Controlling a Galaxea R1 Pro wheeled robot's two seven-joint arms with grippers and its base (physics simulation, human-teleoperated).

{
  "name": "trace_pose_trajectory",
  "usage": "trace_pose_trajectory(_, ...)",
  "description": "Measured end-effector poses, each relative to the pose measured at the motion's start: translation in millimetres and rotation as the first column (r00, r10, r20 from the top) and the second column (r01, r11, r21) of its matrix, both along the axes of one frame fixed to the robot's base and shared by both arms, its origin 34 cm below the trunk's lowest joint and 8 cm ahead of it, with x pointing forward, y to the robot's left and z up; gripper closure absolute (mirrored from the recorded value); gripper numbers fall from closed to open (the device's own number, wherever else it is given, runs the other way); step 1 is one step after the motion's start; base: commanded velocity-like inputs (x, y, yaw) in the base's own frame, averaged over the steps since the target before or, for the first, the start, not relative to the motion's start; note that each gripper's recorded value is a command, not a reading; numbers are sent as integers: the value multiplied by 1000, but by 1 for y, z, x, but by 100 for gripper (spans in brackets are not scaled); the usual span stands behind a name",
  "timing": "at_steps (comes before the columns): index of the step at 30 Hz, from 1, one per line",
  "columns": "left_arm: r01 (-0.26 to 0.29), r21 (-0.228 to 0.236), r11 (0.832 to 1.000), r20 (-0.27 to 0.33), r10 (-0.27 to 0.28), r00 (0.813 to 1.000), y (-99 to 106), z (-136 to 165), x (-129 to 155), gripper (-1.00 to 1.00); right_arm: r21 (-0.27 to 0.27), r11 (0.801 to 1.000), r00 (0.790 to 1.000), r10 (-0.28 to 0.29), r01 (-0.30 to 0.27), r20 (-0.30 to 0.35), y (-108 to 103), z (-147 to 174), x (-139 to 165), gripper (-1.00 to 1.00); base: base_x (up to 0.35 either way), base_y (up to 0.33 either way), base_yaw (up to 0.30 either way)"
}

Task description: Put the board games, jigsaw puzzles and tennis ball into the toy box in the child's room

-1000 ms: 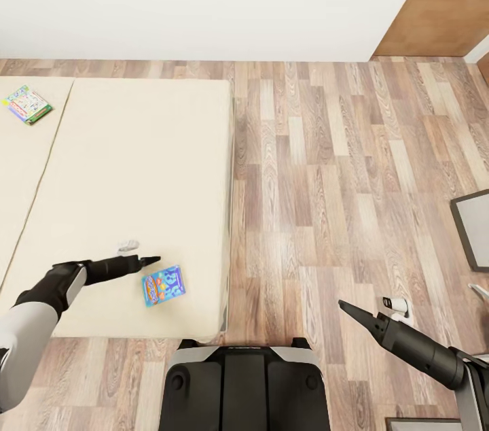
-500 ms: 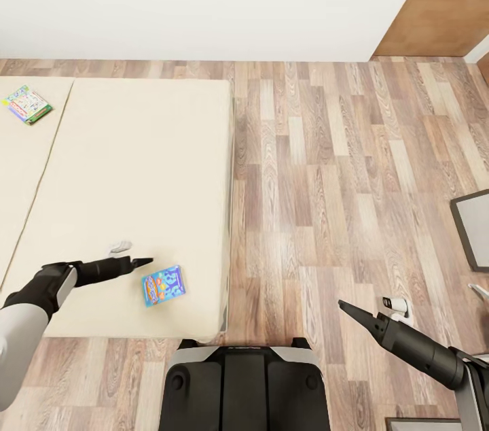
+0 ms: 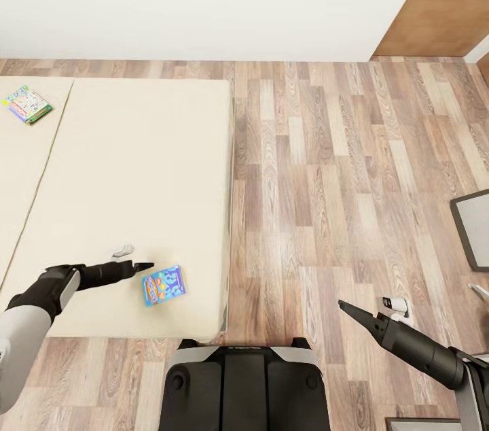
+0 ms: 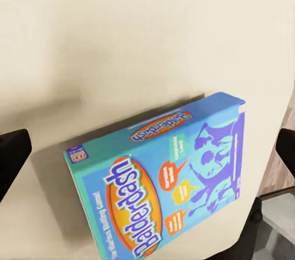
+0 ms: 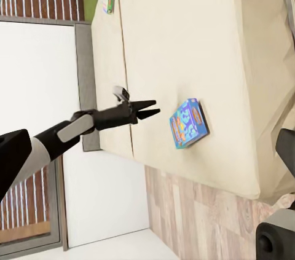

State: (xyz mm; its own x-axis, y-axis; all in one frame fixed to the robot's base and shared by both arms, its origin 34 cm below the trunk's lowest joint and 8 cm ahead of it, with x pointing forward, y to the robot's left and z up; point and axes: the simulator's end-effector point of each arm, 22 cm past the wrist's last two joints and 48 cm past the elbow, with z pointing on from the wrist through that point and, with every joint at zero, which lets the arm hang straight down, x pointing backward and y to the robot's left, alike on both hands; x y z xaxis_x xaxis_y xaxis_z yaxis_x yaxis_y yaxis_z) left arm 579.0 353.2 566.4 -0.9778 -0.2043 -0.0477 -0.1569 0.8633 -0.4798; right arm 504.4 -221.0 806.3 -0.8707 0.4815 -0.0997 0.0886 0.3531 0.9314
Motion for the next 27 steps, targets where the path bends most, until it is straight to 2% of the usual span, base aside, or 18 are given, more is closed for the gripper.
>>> trace_pose_trajectory(6,-2,57,998,-35,4,999,-8,-15,-10,-100,0,1000,1000,0,0,0,0,0,0,-100,0,0,0)
trace_pose_trajectory(10,-2,76,997,-46,5,999,-13,-20,-12,-100,0,1000,1000,0,0,0,0,0,0,-100,0,0,0)
trace_pose_trajectory(17,-1,79,997,-61,5,998,-20,-25,-18,-100,-1,1000,1000,-1,1,0,-1,0,0,-100,0,0,0)
trace_pose_trajectory(20,0,66,998,-75,5,997,-31,-28,-23,-100,-2,1000,1000,-1,1,-2,0,0,0,-100,0,0,0)
trace_pose_trajectory(27,0,63,998,-79,5,997,-33,-28,-25,-100,-3,1000,1000,-1,1,-3,-1,-1,0,-100,0,0,0)
